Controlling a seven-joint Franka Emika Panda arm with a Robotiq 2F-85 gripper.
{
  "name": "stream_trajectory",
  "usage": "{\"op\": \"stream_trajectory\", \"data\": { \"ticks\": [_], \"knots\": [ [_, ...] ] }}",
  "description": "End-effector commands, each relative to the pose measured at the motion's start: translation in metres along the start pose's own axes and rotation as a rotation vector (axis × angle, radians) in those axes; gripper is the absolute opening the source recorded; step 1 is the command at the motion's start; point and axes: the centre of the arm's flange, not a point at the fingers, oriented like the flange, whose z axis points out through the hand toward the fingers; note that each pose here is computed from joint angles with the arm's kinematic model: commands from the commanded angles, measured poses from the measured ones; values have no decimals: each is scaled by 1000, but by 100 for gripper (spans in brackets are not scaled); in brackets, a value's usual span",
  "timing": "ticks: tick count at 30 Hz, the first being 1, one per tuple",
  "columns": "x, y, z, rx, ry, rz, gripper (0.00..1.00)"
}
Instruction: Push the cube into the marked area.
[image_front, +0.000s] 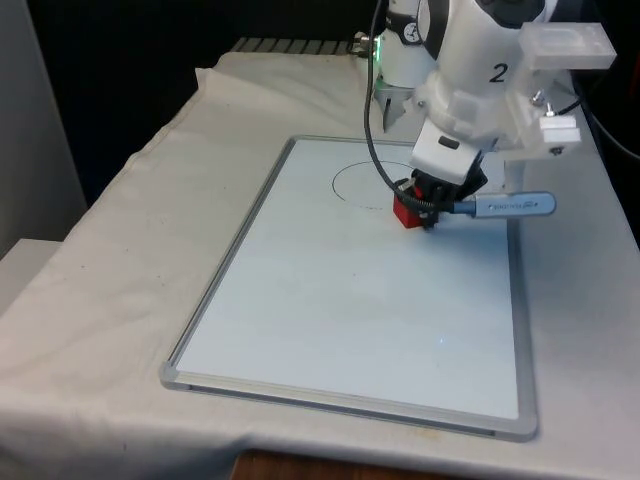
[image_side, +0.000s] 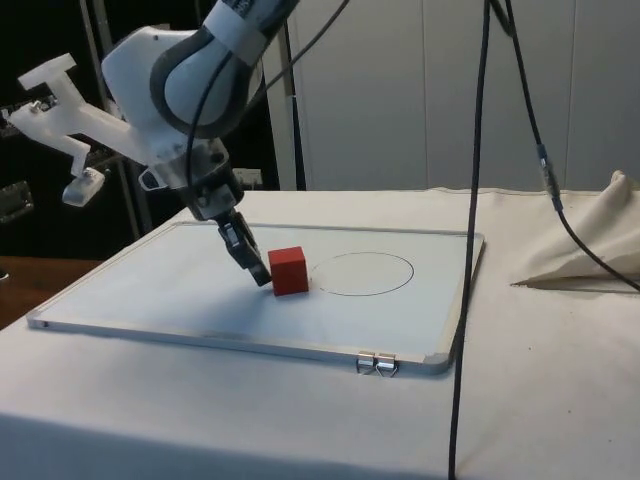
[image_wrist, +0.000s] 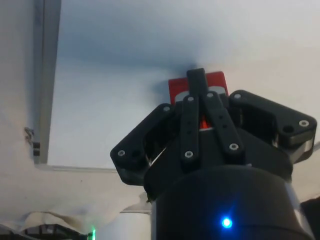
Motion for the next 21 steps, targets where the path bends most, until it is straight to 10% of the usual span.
{"op": "stream_trajectory", "data": {
  "ticks": [1, 21],
  "knots": [
    [-7, -2, -2, -12, -1, -3, 0],
    [-53, -12, 16, -32, -64, -35, 0]
  ]
}}
